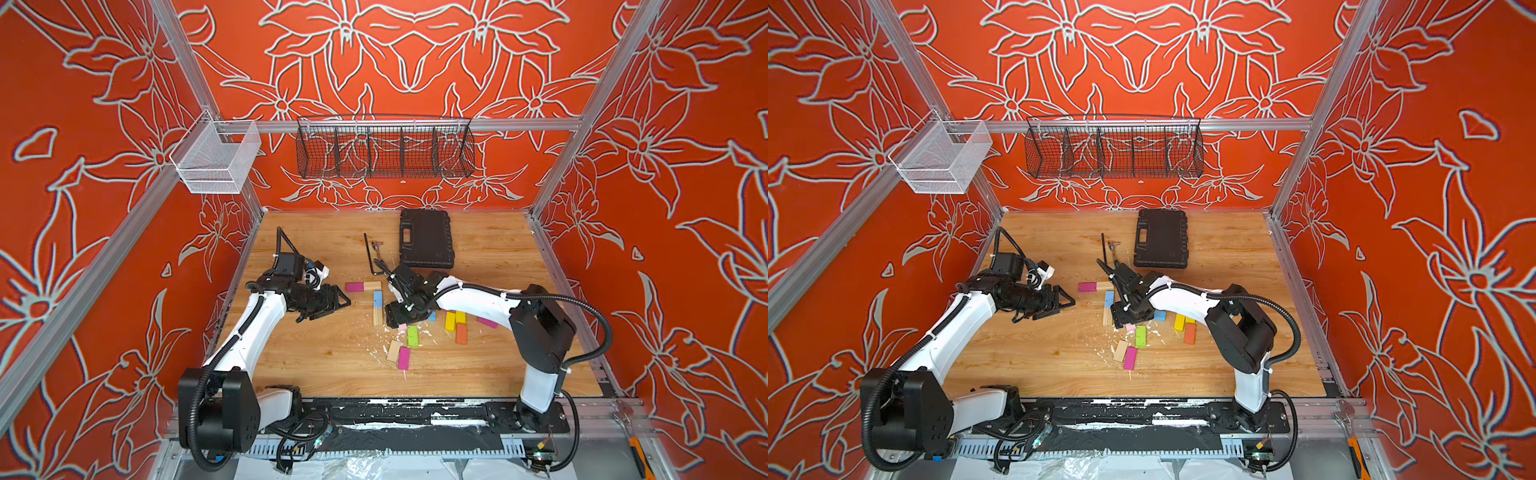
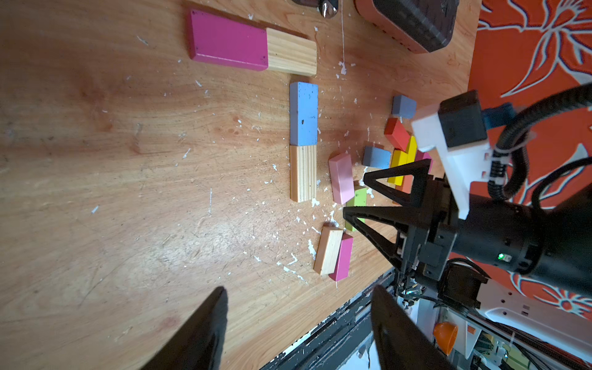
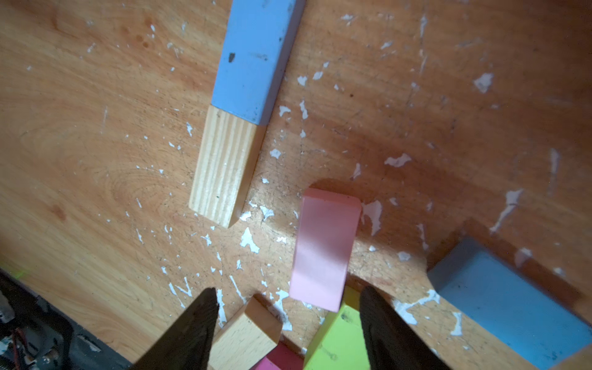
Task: Assemble the number 7 with building blocks
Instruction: Pick up the building block from the center of the board, then assemble the building block at the center of the board.
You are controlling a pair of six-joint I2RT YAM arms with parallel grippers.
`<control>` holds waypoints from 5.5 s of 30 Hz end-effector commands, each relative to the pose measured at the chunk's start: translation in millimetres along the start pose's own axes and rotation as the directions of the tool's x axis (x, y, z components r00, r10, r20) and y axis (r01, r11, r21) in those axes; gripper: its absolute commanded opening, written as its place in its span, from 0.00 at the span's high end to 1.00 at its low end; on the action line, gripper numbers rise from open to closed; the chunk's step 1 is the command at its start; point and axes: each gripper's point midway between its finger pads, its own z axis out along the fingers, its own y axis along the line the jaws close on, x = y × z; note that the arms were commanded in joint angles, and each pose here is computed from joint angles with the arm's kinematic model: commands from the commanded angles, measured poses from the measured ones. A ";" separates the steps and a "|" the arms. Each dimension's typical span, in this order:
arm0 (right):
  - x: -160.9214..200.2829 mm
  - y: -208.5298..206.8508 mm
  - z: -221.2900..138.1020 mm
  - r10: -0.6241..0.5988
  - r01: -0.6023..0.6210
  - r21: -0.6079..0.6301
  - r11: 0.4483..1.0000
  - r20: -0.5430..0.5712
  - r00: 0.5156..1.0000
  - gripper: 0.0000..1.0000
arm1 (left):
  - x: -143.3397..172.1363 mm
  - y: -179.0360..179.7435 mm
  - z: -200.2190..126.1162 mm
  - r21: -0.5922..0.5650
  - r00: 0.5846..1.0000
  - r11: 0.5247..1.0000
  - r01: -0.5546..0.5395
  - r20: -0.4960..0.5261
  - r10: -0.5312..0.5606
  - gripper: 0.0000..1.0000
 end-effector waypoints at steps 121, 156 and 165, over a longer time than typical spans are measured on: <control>3.7 68.7 -73.7 0.104 0.018 -0.277 0.961 0.417 0.903 0.20 | 1.4 -20.7 -20.5 0.038 0.991 0.994 -0.101 0.087 0.097 0.31; 25.5 28.8 -88.4 -0.282 0.521 -0.049 0.852 0.796 0.535 0.03 | 64.7 -65.9 6.4 -0.044 0.726 0.739 -0.672 0.156 0.669 0.01; 7.9 1.3 -87.2 -0.109 0.345 -0.167 0.924 0.749 0.654 0.04 | 71.2 -55.2 36.8 -0.081 0.877 0.877 -0.473 0.050 0.477 0.02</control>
